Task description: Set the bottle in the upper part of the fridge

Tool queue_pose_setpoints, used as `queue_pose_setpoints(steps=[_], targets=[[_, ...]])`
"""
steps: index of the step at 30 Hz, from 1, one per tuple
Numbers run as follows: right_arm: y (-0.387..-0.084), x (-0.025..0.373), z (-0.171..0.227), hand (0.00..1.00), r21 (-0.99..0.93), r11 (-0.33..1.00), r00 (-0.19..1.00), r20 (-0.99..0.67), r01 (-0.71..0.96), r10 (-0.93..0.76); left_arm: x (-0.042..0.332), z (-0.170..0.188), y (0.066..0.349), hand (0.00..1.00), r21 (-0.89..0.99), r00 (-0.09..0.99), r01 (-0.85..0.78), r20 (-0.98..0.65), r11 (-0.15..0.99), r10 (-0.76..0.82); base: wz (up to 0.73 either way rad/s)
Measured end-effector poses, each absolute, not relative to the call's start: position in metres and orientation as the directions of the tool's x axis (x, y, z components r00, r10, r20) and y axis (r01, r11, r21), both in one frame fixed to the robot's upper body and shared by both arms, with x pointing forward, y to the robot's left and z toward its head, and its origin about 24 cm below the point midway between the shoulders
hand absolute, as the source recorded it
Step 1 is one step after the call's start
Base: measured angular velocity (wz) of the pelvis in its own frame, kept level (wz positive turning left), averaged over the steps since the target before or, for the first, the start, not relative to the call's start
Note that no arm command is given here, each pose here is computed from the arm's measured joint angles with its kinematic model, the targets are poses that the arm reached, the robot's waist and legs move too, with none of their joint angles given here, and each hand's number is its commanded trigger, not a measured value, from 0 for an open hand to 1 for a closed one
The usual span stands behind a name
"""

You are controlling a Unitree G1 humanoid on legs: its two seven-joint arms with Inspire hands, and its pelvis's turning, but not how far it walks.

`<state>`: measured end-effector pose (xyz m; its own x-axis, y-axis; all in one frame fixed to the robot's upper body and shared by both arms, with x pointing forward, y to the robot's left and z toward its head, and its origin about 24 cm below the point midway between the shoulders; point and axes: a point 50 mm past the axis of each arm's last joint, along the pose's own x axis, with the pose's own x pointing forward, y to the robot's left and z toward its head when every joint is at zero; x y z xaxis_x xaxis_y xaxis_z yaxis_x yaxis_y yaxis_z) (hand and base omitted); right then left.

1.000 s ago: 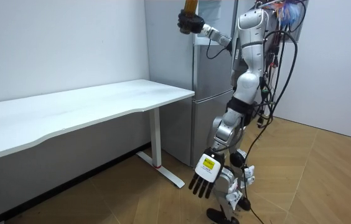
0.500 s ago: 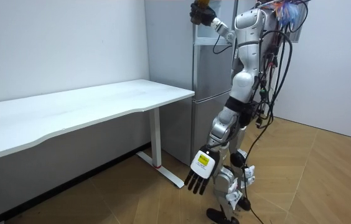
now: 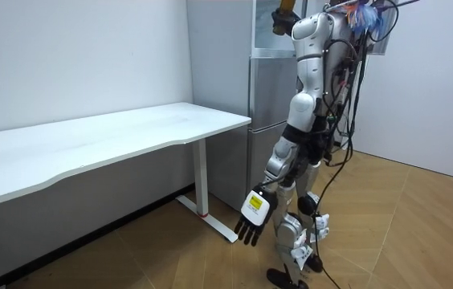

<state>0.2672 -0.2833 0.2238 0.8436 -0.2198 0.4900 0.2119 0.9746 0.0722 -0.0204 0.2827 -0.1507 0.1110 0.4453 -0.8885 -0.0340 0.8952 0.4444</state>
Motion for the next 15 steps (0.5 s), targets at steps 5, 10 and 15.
queue_pose_setpoints(steps=[5,10,15], targets=[[-0.293,0.271,0.213,1.0,0.101,0.962,0.857,0.437,0.255,-0.273,-0.02,-0.151,0.282,0.0,0.444,0.112,-0.031,-0.889,0.896,0.444,0.0],[-0.306,0.276,0.196,1.0,0.198,0.934,0.871,0.344,0.298,-0.351,-0.021,-0.15,0.283,0.0,0.448,0.108,-0.036,-0.887,0.894,0.449,0.0],[-0.315,0.279,0.184,1.0,0.286,0.897,0.871,0.265,0.338,-0.413,-0.02,-0.15,0.285,0.0,0.452,0.106,-0.055,-0.884,0.89,0.455,0.01]])
